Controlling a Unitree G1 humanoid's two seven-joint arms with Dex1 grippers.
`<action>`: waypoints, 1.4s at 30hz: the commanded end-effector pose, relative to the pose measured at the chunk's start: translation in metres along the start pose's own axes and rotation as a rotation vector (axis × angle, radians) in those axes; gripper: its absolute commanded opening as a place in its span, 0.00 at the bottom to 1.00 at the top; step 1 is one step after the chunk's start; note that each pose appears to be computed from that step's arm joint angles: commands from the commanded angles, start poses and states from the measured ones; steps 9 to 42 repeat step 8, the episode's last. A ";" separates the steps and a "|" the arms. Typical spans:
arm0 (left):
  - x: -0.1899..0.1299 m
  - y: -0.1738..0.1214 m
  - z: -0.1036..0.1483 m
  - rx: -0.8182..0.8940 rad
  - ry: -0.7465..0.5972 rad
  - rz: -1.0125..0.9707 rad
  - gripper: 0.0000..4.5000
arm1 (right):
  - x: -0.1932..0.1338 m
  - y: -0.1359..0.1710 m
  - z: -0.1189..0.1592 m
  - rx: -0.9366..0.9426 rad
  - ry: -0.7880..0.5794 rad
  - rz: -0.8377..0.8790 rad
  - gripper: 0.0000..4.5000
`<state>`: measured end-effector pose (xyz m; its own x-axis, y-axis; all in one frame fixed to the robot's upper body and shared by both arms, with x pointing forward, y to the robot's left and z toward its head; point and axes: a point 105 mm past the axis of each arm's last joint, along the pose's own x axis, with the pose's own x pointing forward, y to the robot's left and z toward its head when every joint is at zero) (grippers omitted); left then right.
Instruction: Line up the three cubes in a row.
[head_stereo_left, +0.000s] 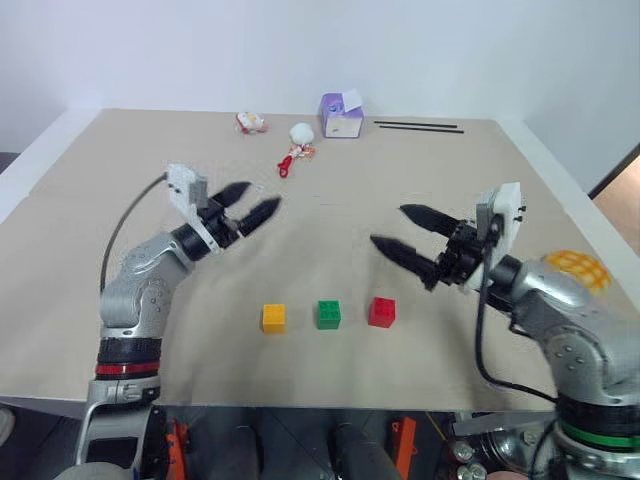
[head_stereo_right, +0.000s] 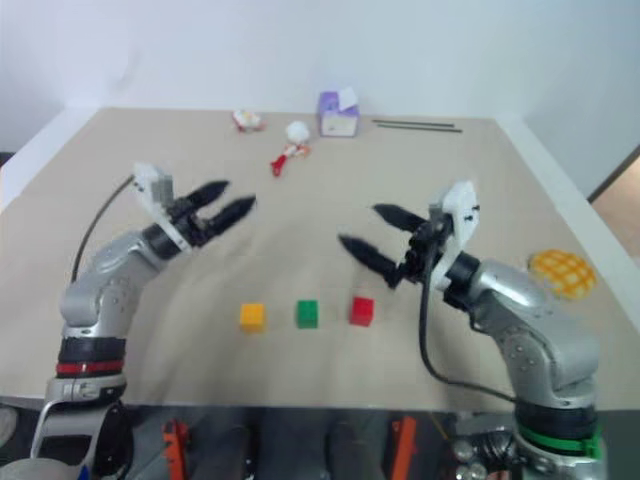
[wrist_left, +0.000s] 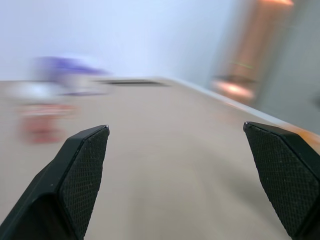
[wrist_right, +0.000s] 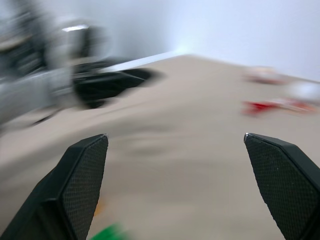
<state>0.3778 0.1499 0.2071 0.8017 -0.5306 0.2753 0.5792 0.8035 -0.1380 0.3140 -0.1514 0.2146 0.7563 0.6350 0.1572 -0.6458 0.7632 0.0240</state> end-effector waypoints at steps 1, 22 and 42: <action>-0.020 0.032 -0.005 0.090 -0.035 0.292 0.99 | -0.009 -0.044 -0.010 -0.018 -0.070 -0.312 1.00; -0.043 0.058 -0.039 0.131 0.000 0.586 0.99 | -0.016 -0.085 -0.041 -0.065 -0.094 -0.697 1.00; -0.043 0.058 -0.039 0.131 0.000 0.586 0.99 | -0.016 -0.085 -0.041 -0.065 -0.094 -0.697 1.00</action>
